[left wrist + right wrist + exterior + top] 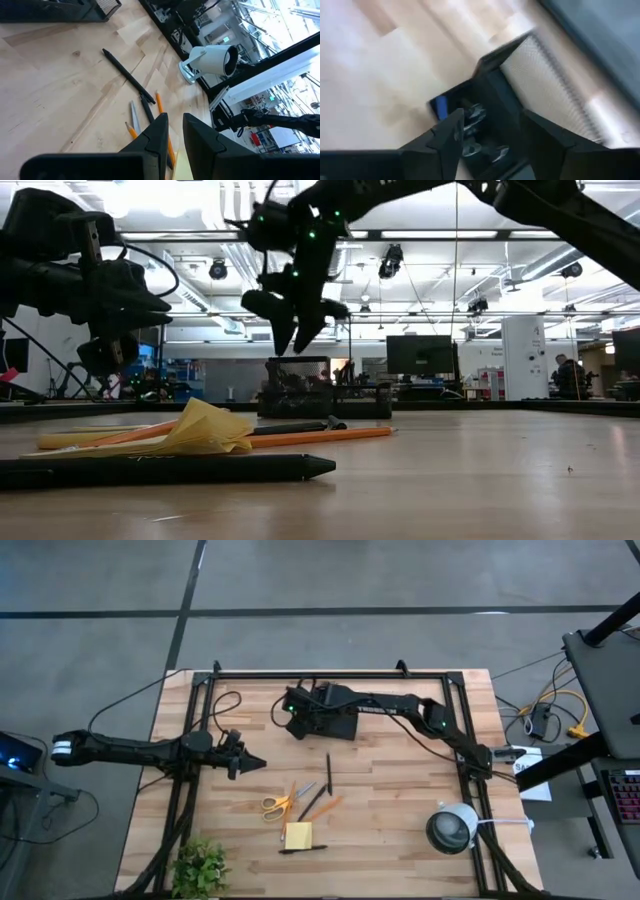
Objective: Pick and place office supplies into organizer
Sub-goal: Put the left orange pencil into the desk organizer
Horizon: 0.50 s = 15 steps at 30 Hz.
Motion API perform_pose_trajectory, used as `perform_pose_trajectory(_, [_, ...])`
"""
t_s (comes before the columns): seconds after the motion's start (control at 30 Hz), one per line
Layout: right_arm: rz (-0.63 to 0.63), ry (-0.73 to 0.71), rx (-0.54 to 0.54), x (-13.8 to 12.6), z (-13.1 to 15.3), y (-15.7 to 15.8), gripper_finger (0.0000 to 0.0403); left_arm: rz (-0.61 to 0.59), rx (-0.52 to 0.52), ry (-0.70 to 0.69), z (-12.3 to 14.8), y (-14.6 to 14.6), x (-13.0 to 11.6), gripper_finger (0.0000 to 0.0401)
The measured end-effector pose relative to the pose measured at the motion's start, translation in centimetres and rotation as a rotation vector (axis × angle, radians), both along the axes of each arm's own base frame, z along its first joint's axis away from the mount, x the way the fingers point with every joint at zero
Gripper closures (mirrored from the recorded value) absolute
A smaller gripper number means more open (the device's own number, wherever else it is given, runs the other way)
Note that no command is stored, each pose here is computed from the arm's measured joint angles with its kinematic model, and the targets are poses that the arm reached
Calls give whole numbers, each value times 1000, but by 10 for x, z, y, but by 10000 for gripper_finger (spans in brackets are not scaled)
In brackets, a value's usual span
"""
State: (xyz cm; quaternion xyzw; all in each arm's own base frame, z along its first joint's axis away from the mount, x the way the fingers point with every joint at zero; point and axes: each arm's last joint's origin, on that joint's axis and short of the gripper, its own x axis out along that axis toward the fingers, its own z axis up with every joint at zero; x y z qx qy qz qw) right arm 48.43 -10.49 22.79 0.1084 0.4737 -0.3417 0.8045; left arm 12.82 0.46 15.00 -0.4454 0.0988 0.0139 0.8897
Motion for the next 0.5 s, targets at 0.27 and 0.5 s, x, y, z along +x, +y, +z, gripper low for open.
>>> perform_pose_trajectory(0.27, [223, 227, 49, -15, 18, 29, 221, 0, 0, 1, 0, 0, 0, 358])
perform_pose_trajectory(0.5, [49, 353, 670, -41, -6, 40, 225, 7, -37, -20, 2, 0, 0, 358])
